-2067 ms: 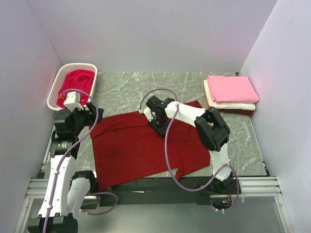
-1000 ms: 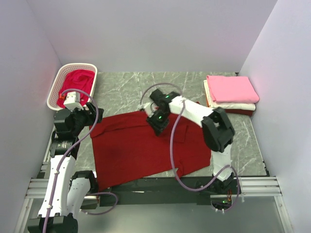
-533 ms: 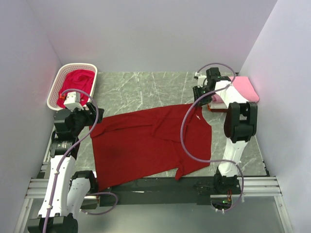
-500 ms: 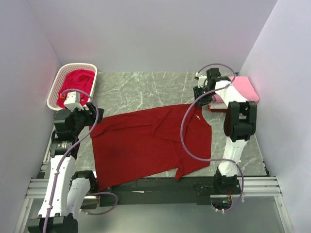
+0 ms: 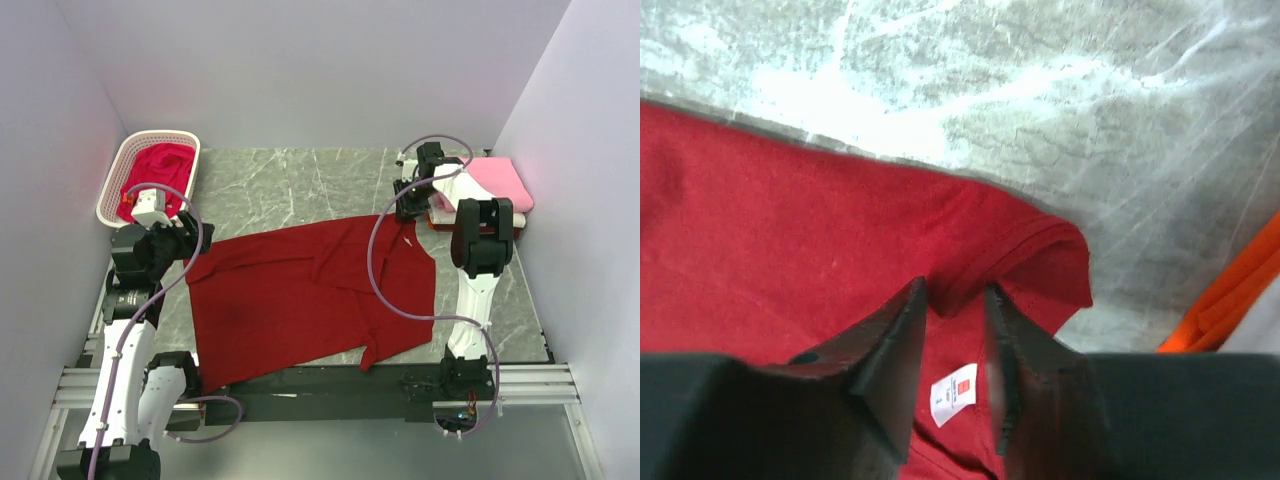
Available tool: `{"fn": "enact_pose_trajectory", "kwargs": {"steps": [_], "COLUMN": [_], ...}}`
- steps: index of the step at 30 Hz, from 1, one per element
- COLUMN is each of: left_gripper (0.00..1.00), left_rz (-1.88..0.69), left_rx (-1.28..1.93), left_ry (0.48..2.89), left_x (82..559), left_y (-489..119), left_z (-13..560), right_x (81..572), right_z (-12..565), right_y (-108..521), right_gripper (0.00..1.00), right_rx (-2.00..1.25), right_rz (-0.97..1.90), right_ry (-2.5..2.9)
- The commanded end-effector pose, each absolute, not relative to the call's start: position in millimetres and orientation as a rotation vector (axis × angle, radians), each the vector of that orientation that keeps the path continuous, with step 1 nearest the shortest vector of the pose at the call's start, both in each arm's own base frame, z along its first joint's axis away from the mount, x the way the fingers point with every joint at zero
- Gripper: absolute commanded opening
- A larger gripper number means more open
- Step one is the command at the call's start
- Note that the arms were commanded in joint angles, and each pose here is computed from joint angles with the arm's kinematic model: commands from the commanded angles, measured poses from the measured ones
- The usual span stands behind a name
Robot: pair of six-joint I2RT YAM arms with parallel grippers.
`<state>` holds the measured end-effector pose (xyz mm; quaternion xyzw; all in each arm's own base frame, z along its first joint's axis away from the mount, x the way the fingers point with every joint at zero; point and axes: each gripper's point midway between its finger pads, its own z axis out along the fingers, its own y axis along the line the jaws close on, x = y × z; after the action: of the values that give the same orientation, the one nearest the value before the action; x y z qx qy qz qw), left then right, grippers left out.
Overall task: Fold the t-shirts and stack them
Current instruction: Fold the tshirt
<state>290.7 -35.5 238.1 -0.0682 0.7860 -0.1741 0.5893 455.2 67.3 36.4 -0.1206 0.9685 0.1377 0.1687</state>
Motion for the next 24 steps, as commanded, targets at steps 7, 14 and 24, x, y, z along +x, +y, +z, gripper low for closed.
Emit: {"fn": "enact_pose_trajectory", "kwargs": {"steps": [7,14,24], "left_gripper": [0.77,0.77,0.77], "left_rz": [-0.408,-0.408,-0.406], "left_rx": [-0.116,-0.117,-0.118], "left_ry": [1.774,1.777,1.782], "left_x": [294,294,295], "left_y": [-38,-38,-37], "left_z": [256,255,254], "right_x": [483,508,530], "right_z": [52,67,59], "right_y": [58,45,39], "right_gripper": [0.04,0.03,0.04], "right_rx": [-0.320,-0.312,-0.335], "right_rz": [0.275,0.151,0.072], "right_ry": [2.698,2.611,2.600]}}
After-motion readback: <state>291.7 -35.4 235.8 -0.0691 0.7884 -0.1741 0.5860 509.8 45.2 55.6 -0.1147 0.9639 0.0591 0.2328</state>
